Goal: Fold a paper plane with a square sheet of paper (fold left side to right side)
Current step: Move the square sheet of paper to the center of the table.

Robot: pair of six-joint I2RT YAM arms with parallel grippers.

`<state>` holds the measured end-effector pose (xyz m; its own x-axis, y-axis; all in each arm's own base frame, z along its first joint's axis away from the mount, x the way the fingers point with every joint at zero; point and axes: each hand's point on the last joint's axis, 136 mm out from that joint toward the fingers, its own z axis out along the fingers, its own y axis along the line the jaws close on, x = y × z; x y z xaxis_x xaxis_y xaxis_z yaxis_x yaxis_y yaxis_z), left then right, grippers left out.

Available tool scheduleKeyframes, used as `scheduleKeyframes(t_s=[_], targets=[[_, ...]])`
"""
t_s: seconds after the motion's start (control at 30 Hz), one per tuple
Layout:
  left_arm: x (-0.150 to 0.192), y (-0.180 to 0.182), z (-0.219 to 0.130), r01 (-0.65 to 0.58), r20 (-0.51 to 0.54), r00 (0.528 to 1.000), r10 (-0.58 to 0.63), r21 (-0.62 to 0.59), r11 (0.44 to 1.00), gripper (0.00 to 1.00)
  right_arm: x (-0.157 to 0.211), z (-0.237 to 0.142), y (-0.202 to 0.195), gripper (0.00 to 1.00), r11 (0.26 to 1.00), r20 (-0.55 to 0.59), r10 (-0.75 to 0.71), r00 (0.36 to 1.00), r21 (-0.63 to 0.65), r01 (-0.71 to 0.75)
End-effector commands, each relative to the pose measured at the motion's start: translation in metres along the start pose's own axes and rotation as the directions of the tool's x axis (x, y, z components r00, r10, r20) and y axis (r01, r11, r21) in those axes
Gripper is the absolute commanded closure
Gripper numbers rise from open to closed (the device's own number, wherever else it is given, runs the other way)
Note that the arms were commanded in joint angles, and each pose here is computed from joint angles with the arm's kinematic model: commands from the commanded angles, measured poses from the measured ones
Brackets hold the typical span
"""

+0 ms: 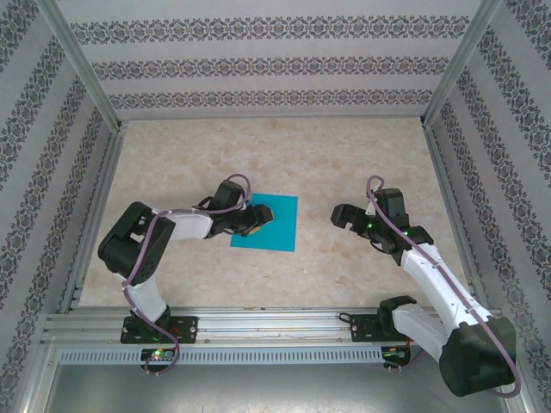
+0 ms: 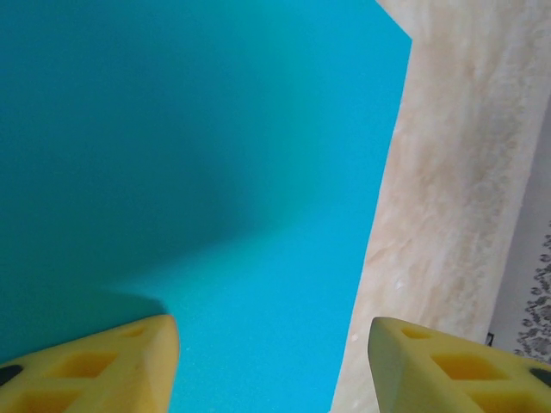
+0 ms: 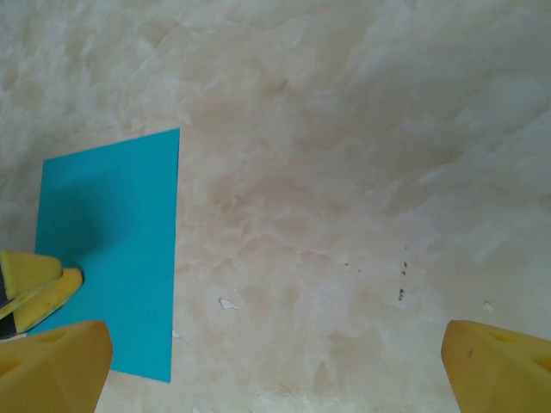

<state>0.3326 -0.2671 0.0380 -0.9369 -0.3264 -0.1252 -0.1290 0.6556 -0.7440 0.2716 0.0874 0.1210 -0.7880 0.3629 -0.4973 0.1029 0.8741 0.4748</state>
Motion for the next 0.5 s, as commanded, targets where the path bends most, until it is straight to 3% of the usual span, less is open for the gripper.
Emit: scheduleKeyframes(t_s=[0.0, 0.2, 0.47], targets=[[0.017, 0.046, 0.021, 0.104, 0.004, 0.994, -0.105, -0.164, 0.981, 0.40, -0.003, -0.007, -0.002, 0.02, 0.999, 0.009, -0.036, 0.999, 0.041, 0.036], [0.014, 0.028, 0.030, 0.098, 0.005, 0.995, -0.098, -0.128, 0.987, 0.38, -0.001, -0.007, -0.006, 0.02, 0.997, -0.005, -0.042, 0.999, 0.066, 0.042], [0.000, -0.020, 0.001, 0.010, 0.051, 0.999, -0.008, -0.046, 0.999, 0.32, -0.015, -0.006, 0.003, 0.02, 0.994, -0.019, -0.079, 0.997, 0.073, 0.080]])
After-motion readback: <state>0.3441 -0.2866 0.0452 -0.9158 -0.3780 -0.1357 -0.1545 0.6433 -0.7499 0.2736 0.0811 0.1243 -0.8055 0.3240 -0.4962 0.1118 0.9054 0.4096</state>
